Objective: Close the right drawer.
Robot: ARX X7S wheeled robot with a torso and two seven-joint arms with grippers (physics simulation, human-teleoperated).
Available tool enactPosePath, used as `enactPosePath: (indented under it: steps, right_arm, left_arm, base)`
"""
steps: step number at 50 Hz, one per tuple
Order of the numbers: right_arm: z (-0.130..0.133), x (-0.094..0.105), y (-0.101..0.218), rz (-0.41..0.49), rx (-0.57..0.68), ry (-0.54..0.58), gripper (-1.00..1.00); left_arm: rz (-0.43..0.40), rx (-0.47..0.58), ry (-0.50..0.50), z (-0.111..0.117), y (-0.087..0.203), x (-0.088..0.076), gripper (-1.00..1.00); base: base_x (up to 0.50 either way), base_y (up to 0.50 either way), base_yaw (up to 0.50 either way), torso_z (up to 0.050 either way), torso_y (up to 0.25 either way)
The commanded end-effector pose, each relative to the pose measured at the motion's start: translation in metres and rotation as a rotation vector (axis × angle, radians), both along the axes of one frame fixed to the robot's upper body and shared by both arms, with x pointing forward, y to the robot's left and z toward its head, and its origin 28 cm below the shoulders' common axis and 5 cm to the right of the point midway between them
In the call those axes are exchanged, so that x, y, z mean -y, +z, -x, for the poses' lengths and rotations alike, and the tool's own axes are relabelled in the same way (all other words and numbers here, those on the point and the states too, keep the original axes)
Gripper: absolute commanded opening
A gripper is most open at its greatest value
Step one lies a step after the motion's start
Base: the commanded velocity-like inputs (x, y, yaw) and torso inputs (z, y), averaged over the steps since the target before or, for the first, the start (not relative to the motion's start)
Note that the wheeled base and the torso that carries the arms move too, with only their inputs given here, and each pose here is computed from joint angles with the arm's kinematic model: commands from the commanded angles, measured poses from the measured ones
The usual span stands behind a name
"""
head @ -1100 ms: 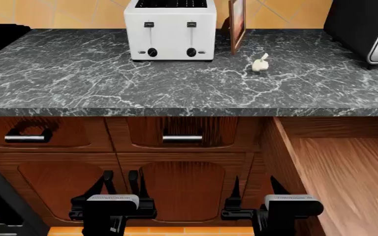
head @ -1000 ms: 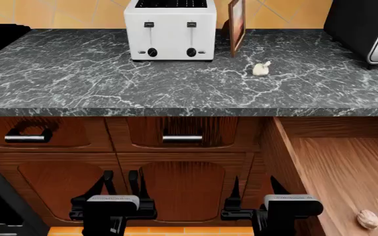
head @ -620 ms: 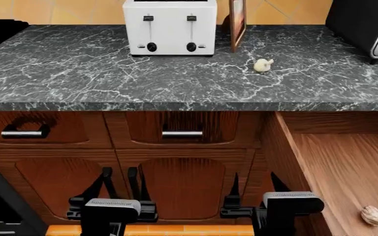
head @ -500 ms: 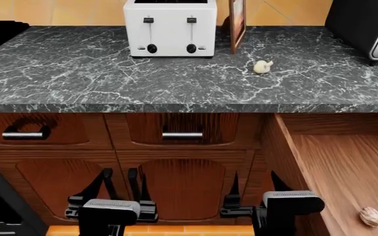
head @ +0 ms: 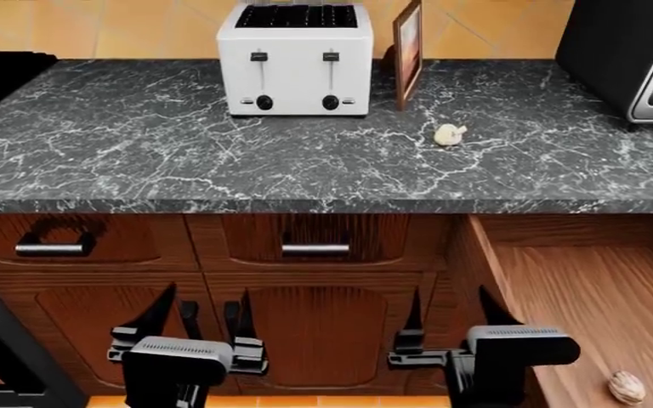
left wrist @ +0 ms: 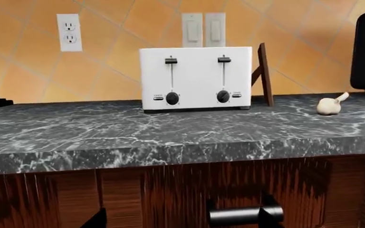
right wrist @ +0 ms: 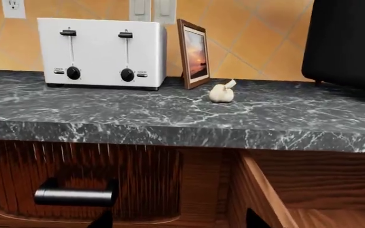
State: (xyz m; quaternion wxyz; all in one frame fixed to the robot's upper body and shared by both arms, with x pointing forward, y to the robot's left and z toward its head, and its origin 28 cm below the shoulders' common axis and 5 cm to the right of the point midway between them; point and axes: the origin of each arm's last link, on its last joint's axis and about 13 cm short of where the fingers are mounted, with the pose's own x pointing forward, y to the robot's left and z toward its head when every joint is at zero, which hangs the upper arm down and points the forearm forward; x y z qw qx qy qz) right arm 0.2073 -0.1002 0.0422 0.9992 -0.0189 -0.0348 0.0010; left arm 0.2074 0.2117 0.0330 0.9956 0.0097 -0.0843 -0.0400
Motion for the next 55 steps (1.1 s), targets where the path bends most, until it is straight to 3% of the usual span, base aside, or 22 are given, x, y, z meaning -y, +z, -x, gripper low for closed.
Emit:
enactPosePath:
  steps: [1, 13, 26, 33, 38, 55]
  right_arm:
    - [0.002, 0.006, 0.008, -0.011, 0.010, -0.006, 1.00]
    - [0.006, 0.014, 0.035, -0.016, 0.046, -0.020, 1.00]
    - [0.012, 0.023, 0.032, -0.049, 0.052, -0.073, 1.00]
    - [0.013, 0.024, 0.030, -0.061, 0.043, -0.098, 1.00]
    - [0.014, 0.025, 0.031, -0.062, 0.054, -0.117, 1.00]
    - [0.043, 0.040, 0.069, -0.021, 0.185, -0.195, 1.00]
  left_arm:
    - [-0.002, 0.006, 0.008, -0.003, 0.004, -0.004, 1.00]
    - [-0.012, 0.024, -0.011, 0.009, 0.030, -0.004, 1.00]
    - [-0.015, 0.037, 0.007, 0.010, 0.042, -0.009, 1.00]
    - [-0.013, 0.036, 0.002, 0.010, 0.042, -0.009, 1.00]
    - [-0.035, 0.015, 0.050, 0.004, 0.041, -0.010, 1.00]
    - [-0.001, 0.107, 0.042, 0.014, 0.073, -0.012, 1.00]
  base:
    - [0.00, 0.00, 0.00, 0.050, 0.000]
    - [0.00, 0.00, 0.00, 0.050, 0.000]
    - [0.00, 0.00, -0.02, 0.050, 0.000]
    - [0.00, 0.00, -0.50, 0.050, 0.000]
    - [0.00, 0.00, -0.50, 0.042, 0.000]
    - [0.00, 0.00, -0.50, 0.000, 0.000]
